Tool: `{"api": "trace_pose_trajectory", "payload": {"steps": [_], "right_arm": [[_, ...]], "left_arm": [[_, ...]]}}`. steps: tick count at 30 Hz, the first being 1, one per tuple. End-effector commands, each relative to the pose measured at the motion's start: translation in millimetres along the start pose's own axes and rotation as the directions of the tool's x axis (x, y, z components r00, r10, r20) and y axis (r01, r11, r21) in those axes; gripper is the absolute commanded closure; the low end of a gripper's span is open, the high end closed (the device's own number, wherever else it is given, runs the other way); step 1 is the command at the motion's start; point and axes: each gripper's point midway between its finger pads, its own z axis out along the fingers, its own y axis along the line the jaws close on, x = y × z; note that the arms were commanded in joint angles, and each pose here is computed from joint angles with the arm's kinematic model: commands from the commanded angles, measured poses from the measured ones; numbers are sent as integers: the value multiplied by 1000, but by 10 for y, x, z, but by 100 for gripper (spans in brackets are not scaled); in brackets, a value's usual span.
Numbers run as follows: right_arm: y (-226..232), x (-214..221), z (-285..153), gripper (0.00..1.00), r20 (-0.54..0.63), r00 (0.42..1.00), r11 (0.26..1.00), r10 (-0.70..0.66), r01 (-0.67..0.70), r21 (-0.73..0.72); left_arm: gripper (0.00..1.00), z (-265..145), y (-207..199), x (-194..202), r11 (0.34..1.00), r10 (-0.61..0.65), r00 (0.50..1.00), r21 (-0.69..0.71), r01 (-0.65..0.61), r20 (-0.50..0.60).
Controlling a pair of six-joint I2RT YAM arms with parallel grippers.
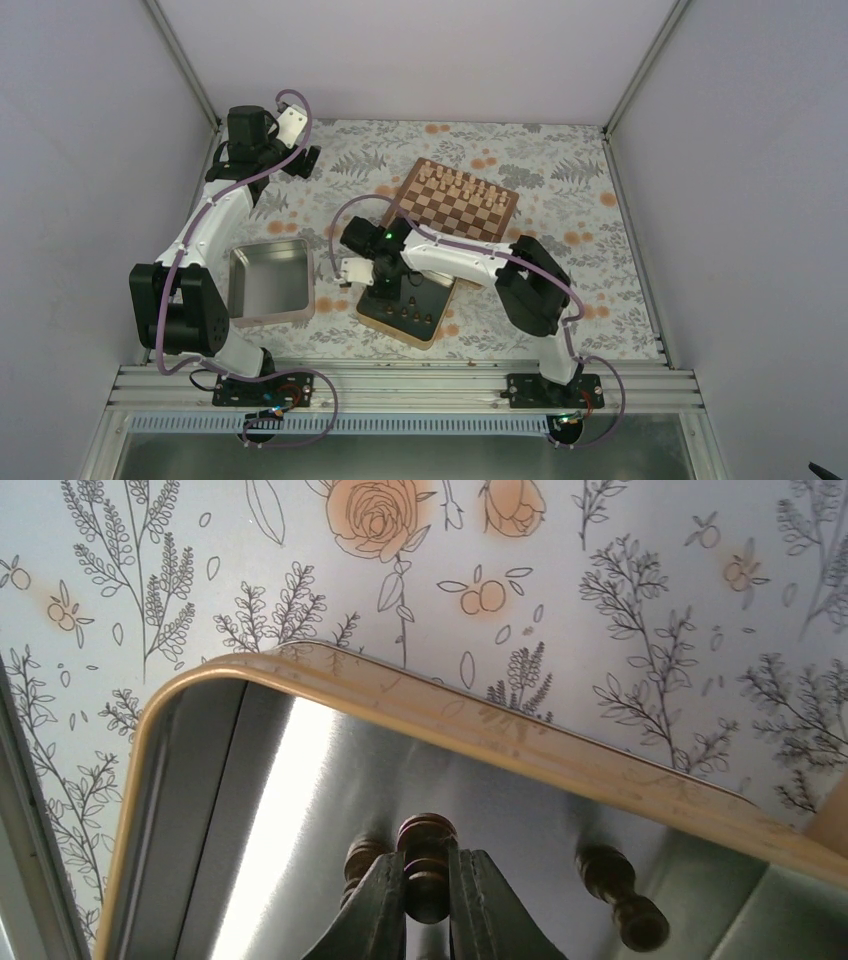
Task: Set up the chess pieces on the board
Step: Pick up the chess piece from the storage box, then place the chess piece on the chessboard.
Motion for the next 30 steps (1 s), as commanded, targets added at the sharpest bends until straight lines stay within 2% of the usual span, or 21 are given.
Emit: {"api": "trace_pose_trajectory", "payload": {"steps": [1, 6, 11, 16, 21, 30], "right_arm": [[-165, -9, -288, 91, 21, 1000, 998, 15, -16, 64], [-458, -10, -606, 91, 70, 996, 994, 52, -58, 95], [-1025, 95, -907, 90, 94, 990, 978, 101, -117, 172], [-1616, 283, -977, 91, 101, 983, 959, 153, -172, 227], [-2001, 369, -835, 91, 111, 977, 953, 185, -205, 221], [-2093, 456, -443, 90, 59, 982, 969, 182, -189, 159]], "left_arm": [[0, -42, 26, -106, 1000, 4, 1000, -12, -3, 26], [0, -42, 29, -113, 1000, 4, 1000, -13, -3, 29], [0, -56, 31, -123, 1000, 7, 1000, -15, -6, 30], [0, -79, 32, -122, 1000, 7, 999, -17, -7, 34], [0, -70, 36, -115, 1000, 7, 999, -18, -6, 33], [0, -31, 34, -73, 1000, 10, 1000, -20, -10, 22]]}}
